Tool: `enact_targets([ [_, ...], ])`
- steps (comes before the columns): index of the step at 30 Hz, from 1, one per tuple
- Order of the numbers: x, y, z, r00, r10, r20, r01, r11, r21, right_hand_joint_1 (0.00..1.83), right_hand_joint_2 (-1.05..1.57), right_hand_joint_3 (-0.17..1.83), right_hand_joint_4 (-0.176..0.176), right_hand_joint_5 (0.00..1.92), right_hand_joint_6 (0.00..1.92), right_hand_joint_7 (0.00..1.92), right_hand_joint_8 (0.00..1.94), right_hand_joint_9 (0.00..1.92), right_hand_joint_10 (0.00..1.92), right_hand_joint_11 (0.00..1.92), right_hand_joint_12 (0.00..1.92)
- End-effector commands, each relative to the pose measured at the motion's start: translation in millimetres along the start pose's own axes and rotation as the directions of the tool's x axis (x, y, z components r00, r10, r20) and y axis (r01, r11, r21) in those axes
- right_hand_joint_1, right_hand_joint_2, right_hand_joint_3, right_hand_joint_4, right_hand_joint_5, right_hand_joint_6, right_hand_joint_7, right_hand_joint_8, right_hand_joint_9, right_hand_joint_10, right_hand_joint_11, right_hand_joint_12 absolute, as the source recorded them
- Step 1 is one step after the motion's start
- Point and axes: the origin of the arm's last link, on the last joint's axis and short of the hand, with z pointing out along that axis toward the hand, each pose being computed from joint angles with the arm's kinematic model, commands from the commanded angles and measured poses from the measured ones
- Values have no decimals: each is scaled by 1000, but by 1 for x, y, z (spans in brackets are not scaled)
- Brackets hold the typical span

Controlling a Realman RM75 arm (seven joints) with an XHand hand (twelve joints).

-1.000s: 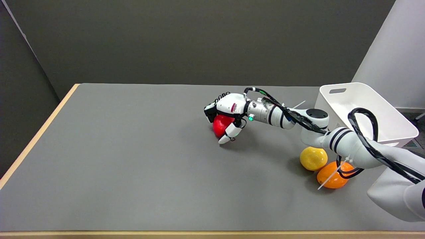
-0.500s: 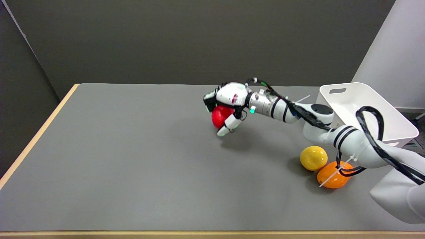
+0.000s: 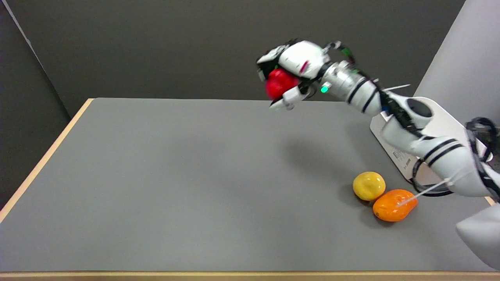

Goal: Pick up tomato.

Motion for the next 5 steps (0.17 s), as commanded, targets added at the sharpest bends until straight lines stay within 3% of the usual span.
enact_targets([
  [1,94,118,-125,923,-366,119,368,747,-553,1484,987,376,176,646,1461,785,1335,806,1462,902,1781],
  [5,84,139,-164,919,-339,202,386,666,-639,1484,986,378,176,646,1461,786,1336,806,1462,902,1782],
])
